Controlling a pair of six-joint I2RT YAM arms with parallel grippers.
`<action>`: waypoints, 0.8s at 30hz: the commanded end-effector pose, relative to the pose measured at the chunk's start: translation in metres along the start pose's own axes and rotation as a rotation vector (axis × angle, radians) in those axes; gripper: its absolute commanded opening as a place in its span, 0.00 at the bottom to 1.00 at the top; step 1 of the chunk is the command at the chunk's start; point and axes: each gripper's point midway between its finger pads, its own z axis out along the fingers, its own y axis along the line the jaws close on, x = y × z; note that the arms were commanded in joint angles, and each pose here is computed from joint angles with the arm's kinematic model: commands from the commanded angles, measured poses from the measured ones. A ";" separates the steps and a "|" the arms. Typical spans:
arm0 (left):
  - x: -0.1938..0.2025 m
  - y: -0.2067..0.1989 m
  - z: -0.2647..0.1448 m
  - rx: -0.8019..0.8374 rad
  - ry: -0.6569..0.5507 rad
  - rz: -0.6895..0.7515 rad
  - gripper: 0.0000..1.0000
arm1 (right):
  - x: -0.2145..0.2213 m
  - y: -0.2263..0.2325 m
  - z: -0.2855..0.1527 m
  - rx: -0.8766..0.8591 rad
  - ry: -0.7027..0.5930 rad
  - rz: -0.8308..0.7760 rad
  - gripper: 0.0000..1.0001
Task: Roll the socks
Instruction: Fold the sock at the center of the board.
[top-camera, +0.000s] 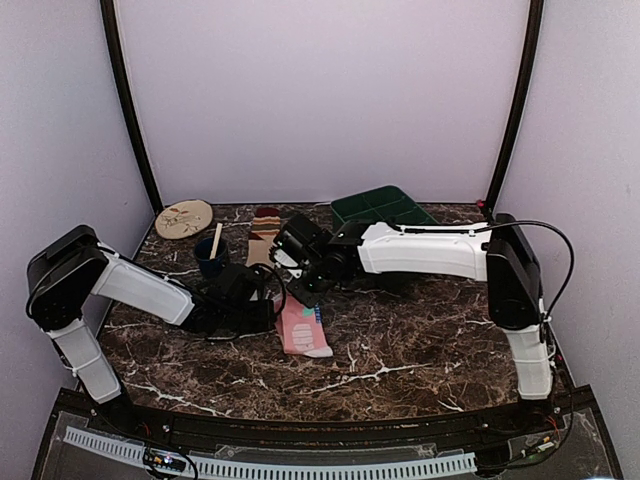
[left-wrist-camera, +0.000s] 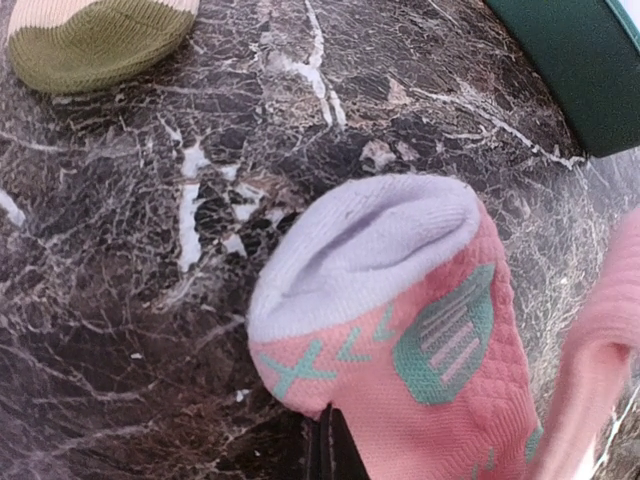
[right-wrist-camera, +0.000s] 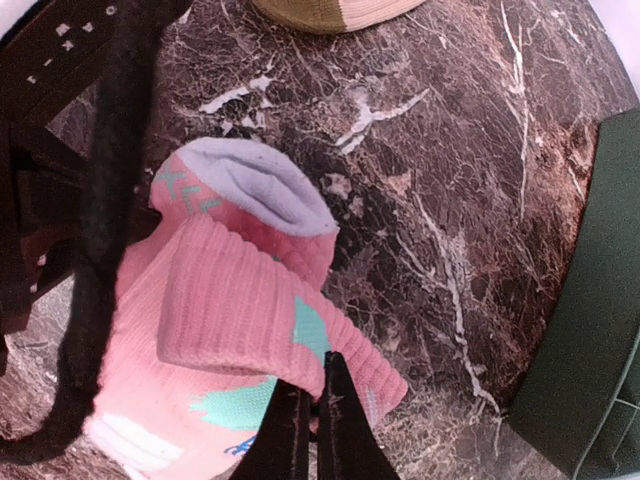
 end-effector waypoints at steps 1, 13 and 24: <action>0.105 0.065 -0.001 -0.180 0.370 0.025 0.00 | -0.020 -0.003 0.007 -0.026 -0.053 0.018 0.00; 0.107 0.062 0.002 -0.161 0.377 0.032 0.00 | -0.034 -0.002 0.032 -0.075 -0.075 0.036 0.00; 0.106 0.060 0.002 -0.152 0.375 0.048 0.00 | -0.032 -0.003 0.056 -0.100 -0.063 0.051 0.00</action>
